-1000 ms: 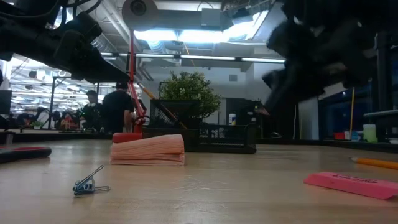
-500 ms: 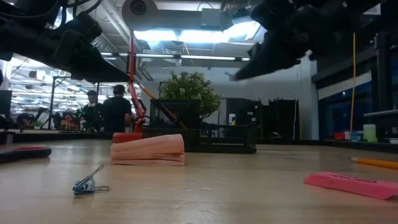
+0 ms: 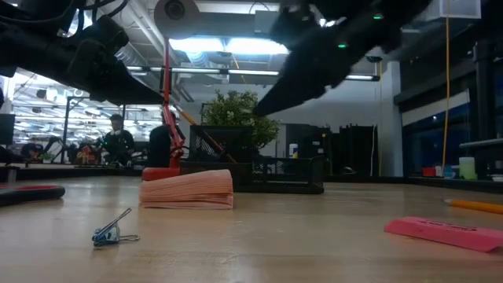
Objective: Pick and place office supplies into organizer
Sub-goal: Put the pink binder clip into the black desk organizer
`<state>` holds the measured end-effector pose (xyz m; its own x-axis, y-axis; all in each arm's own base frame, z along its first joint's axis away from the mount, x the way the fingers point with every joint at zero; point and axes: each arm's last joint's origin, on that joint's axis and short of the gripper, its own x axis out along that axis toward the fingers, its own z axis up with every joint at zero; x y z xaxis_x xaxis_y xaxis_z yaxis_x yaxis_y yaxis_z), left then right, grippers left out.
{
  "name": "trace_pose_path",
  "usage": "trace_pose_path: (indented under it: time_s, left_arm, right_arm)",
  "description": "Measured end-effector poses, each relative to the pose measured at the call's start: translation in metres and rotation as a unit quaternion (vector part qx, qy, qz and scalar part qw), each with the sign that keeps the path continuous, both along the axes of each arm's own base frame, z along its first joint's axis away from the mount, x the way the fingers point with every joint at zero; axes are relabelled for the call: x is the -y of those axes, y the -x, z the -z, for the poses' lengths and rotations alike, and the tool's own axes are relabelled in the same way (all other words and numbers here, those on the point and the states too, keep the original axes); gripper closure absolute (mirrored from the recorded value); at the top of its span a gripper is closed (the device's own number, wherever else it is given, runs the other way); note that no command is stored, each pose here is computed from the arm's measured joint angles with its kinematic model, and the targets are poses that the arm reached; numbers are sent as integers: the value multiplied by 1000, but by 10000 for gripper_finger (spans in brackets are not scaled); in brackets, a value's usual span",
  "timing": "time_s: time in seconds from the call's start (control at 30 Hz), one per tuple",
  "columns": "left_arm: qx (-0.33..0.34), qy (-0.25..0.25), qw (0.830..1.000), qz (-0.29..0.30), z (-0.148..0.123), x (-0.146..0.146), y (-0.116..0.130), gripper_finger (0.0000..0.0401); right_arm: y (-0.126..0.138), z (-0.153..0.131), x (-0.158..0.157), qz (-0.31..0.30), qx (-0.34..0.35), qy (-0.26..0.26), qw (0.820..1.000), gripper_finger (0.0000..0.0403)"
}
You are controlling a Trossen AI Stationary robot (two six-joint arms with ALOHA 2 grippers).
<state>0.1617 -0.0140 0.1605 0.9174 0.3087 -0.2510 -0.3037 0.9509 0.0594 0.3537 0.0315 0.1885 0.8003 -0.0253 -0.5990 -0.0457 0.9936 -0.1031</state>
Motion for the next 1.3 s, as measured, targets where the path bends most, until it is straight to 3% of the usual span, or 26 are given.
trace_pose_path:
  time_s: [0.27, 0.53, 1.3]
  left_arm:
    - [-1, 0, 1000, 0, 0, 0, 0, 399]
    - [-1, 1, 1000, 0, 0, 0, 0, 399]
    - [-13, 4, 1000, -2, 3, 0, 1, 399]
  right_arm:
    - [-40, -2, 11, 29, -45, -3, 999, 336]
    - [-63, -4, 13, 65, -84, 23, 994, 336]
    - [-71, 23, 26, 88, -124, 29, 988, 336]
